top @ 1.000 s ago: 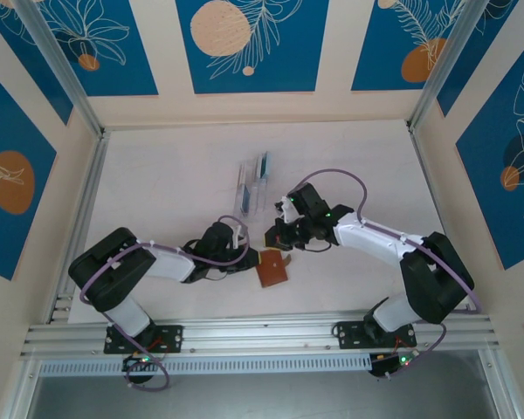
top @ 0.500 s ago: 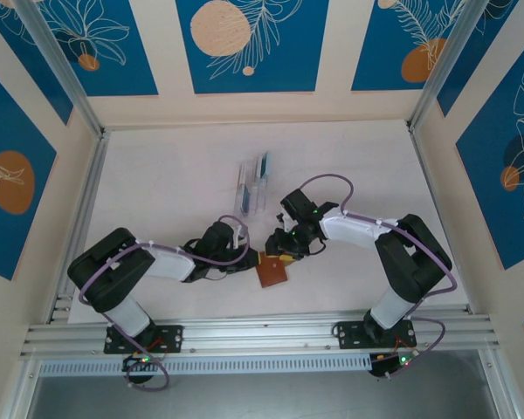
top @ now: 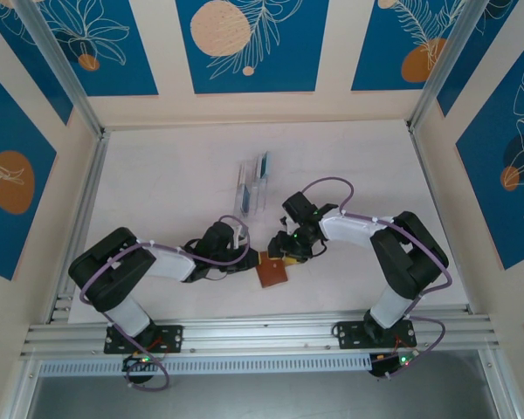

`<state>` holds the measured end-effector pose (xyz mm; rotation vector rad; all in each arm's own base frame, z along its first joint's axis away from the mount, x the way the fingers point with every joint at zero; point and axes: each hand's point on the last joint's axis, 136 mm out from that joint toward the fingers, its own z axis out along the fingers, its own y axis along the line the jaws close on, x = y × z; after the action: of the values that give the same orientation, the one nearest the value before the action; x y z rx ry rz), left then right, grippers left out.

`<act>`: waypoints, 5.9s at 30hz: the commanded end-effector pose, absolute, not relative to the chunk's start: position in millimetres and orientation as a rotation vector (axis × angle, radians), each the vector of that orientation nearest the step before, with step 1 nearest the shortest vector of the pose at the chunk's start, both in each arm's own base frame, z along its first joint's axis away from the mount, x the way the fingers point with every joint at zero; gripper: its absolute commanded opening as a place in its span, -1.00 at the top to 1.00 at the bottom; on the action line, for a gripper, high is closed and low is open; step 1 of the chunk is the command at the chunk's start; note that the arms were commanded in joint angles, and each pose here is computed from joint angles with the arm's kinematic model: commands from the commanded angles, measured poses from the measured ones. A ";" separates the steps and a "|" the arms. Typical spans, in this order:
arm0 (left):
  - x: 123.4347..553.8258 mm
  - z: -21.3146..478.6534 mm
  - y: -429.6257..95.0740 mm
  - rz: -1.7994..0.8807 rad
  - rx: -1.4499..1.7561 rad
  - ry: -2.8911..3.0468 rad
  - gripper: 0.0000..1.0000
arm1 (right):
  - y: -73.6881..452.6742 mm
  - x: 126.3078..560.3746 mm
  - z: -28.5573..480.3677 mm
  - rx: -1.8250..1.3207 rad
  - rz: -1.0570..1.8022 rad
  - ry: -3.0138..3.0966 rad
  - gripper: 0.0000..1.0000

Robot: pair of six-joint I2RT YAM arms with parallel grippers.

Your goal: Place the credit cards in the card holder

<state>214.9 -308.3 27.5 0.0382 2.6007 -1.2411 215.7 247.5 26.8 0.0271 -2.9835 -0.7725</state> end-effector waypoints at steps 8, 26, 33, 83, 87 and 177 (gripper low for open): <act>192.2 -23.5 -284.4 -1.075 -0.004 2.777 1.00 | 265.4 207.5 54.6 0.121 -0.933 -2.948 0.10; 191.3 -29.8 -279.5 -1.065 -0.045 2.773 1.00 | 275.7 200.7 54.7 0.271 -0.608 -3.035 0.51; 194.4 -13.4 -291.1 -1.161 -0.041 2.735 1.00 | 267.9 203.6 55.4 0.231 -0.544 -3.067 1.00; 205.1 21.5 -228.5 -0.939 -0.214 2.809 0.81 | 223.0 220.4 55.2 0.338 0.472 -3.190 1.00; 205.4 19.3 -224.9 -0.911 -0.237 2.818 0.81 | 223.6 221.5 46.8 0.393 0.674 -3.156 1.00; 201.1 -21.2 -251.6 -0.779 -0.062 2.984 1.00 | 195.0 211.7 -1.6 0.342 0.145 -3.068 0.16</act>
<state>226.5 -284.9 18.6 -0.0226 2.8173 -1.0291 225.7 216.0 20.5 0.3800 -3.1264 -0.0089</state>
